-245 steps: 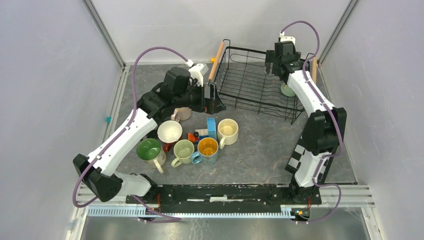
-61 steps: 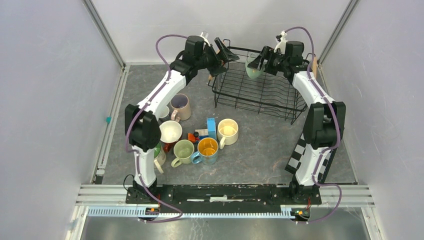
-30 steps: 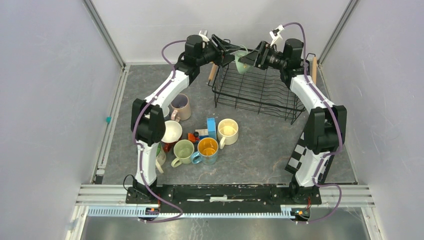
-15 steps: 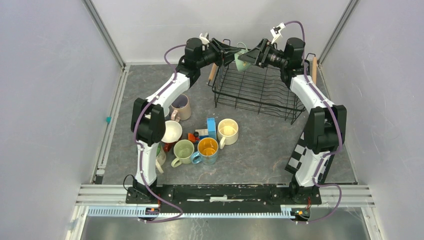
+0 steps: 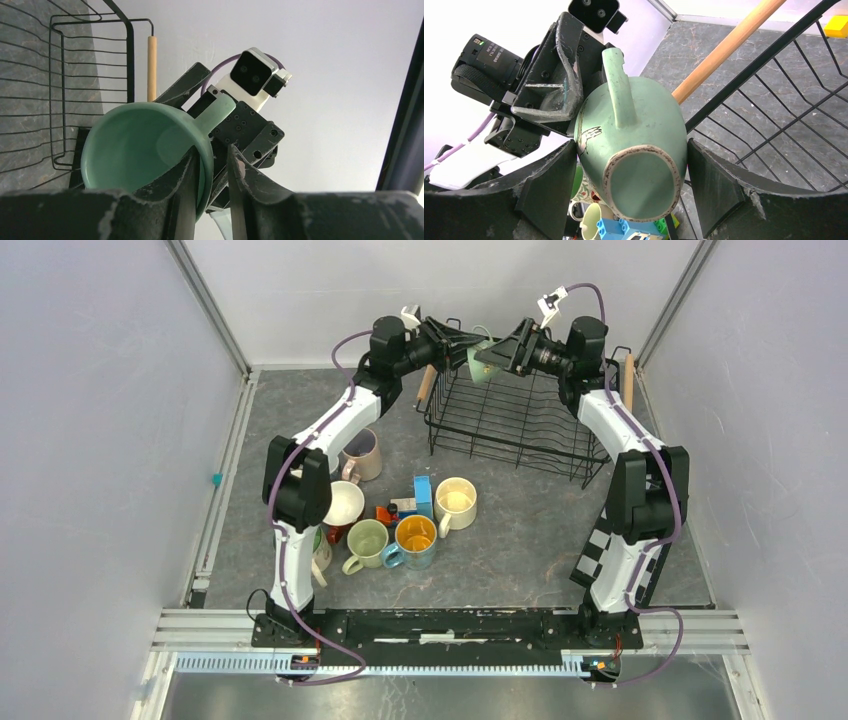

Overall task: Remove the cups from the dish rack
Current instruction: Place the cup at the center of the board.

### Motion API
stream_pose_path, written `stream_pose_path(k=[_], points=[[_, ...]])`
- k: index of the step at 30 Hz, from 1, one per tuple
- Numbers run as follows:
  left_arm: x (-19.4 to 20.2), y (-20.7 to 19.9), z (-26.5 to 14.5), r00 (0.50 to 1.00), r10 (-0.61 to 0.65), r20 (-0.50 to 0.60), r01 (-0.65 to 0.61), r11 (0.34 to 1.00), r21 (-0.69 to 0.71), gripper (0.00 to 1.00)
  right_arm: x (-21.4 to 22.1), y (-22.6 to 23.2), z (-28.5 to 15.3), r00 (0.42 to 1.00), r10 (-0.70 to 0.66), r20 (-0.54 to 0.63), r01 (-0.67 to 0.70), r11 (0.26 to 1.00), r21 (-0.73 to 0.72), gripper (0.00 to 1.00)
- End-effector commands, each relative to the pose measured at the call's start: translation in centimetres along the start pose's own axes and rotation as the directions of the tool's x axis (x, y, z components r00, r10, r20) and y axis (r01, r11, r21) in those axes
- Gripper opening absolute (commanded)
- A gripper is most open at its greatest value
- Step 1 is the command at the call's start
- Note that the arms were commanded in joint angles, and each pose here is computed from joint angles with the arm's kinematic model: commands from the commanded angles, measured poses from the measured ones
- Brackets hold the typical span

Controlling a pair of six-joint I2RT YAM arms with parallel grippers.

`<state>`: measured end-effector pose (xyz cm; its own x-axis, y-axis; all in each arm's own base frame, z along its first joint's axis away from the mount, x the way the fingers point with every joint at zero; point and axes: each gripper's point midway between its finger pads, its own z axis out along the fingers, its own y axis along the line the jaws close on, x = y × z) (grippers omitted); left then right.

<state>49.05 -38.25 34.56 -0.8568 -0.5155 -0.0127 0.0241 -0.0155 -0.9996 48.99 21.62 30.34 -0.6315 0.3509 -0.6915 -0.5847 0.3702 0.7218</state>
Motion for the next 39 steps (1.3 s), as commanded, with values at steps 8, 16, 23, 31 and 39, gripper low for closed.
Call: stream_pose_path(k=[8, 16, 23, 31, 39], points=[[1.6, -3.6, -0.9, 0.999, -0.007, -0.041, 0.011, 0.996, 0.086, 0.02, -2.6, 3.1, 0.3, 0.995, -0.085, 0.053, 0.089, 0.993, -0.081, 0.45], [0.6, -7.0, -0.9, 1.0, 0.028, 0.012, -0.029, 0.985, 0.172, 0.02, -2.5, 4.0, -0.5, 0.99, -0.114, 0.082, 0.12, 0.99, -0.07, 0.9], [-0.1, -9.7, -1.2, 0.998, 0.047, 0.051, -0.058, 0.97, 0.238, 0.02, -2.5, 5.0, -1.3, 0.985, -0.134, 0.106, 0.142, 0.987, -0.072, 0.98], [-1.1, -11.7, -2.5, 0.992, 0.088, 0.092, -0.109, 0.962, 0.252, 0.02, -2.0, 5.9, -2.4, 0.98, -0.151, 0.127, 0.159, 0.986, -0.058, 0.98], [-1.1, -13.4, -5.0, 0.97, 0.208, 0.123, -0.229, 0.956, 0.183, 0.02, -0.7, 4.4, -4.9, 0.971, -0.189, 0.15, 0.167, 0.975, 0.145, 0.98]])
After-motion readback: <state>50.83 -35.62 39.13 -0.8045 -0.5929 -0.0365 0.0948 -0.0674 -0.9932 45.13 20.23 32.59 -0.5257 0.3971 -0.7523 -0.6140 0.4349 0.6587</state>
